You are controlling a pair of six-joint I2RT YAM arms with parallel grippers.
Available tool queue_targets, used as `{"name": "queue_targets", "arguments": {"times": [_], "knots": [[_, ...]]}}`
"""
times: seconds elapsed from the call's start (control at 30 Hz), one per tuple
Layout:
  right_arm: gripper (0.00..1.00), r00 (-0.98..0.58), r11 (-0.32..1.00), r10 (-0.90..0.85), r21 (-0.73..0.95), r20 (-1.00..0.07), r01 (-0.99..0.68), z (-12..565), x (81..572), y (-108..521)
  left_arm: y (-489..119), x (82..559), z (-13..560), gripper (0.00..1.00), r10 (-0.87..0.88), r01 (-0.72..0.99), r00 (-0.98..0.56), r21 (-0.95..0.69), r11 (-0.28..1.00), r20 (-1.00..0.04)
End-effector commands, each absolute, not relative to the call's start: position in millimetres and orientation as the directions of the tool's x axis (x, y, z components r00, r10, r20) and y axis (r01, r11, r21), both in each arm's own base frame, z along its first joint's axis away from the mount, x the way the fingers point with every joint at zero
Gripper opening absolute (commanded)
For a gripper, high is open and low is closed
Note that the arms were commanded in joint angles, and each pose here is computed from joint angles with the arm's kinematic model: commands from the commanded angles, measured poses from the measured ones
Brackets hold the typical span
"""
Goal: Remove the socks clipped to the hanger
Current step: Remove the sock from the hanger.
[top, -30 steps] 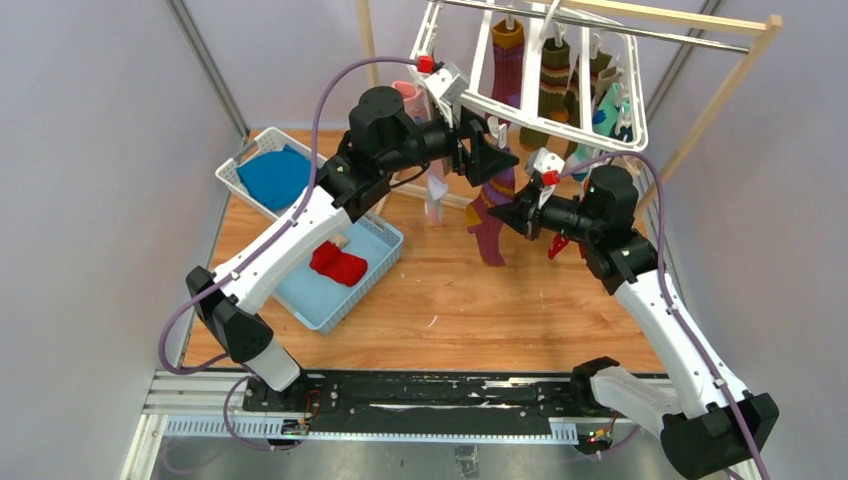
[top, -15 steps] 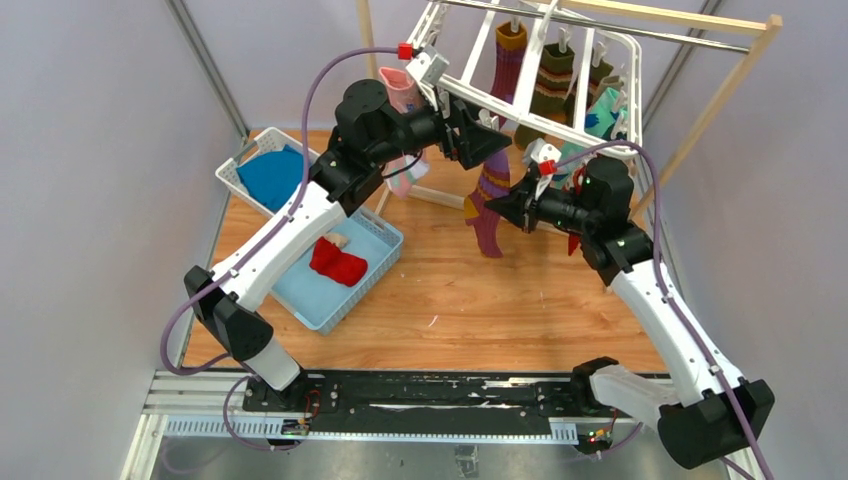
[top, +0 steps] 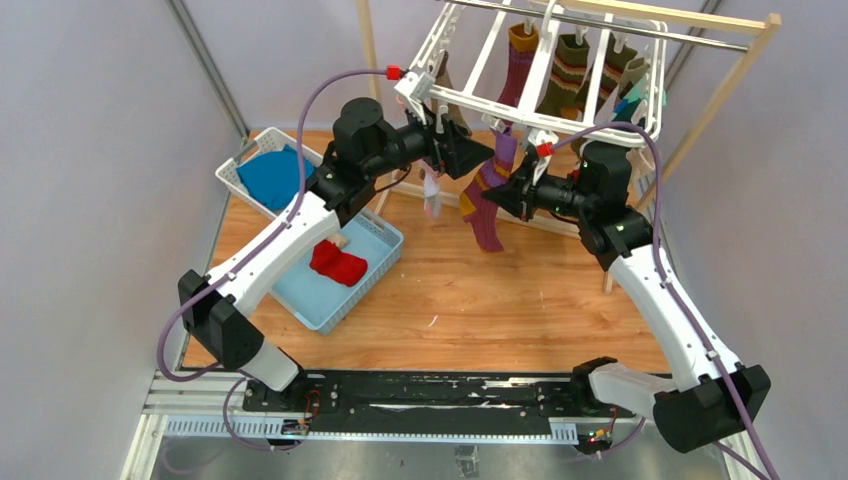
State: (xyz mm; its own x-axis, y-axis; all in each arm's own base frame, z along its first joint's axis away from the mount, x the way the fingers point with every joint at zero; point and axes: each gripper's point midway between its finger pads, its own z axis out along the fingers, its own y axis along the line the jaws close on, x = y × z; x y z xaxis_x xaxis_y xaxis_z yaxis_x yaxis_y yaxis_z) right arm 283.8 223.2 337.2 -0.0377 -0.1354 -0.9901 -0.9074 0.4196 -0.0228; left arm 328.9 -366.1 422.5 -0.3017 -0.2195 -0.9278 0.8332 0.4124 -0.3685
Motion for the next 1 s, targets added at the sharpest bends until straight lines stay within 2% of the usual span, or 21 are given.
{"name": "queue_targets", "arguments": {"times": [0.0,0.37,0.5,0.6,0.87,0.97], "knots": [[0.08,-0.028,0.411,-0.116,-0.023,-0.993,-0.911,349,284,224,-354,316,455,1.00,-0.293,0.885,-0.227,-0.322,0.337,-0.929],[0.10,-0.032,0.407,-0.120,-0.020,-0.992,-0.913,344,284,225,-366,314,478,1.00,-0.328,0.919,-0.214,-0.303,0.251,-0.920],[0.10,-0.034,0.407,-0.122,-0.018,-0.992,-0.913,342,285,225,-370,314,485,0.96,-0.331,0.927,-0.206,-0.293,0.236,-0.921],[0.11,-0.041,0.403,-0.124,-0.013,-0.991,-0.915,339,285,226,-373,312,485,0.92,-0.311,0.945,-0.150,-0.229,0.234,-0.938],[0.11,-0.063,0.394,-0.130,0.007,-0.989,-0.919,333,287,227,-378,312,501,0.89,-0.291,0.972,-0.003,-0.071,0.226,-0.957],[0.12,-0.065,0.397,-0.134,0.006,-0.989,-0.918,331,287,227,-378,310,509,0.83,-0.291,0.975,0.046,-0.021,0.223,-0.956]]}}
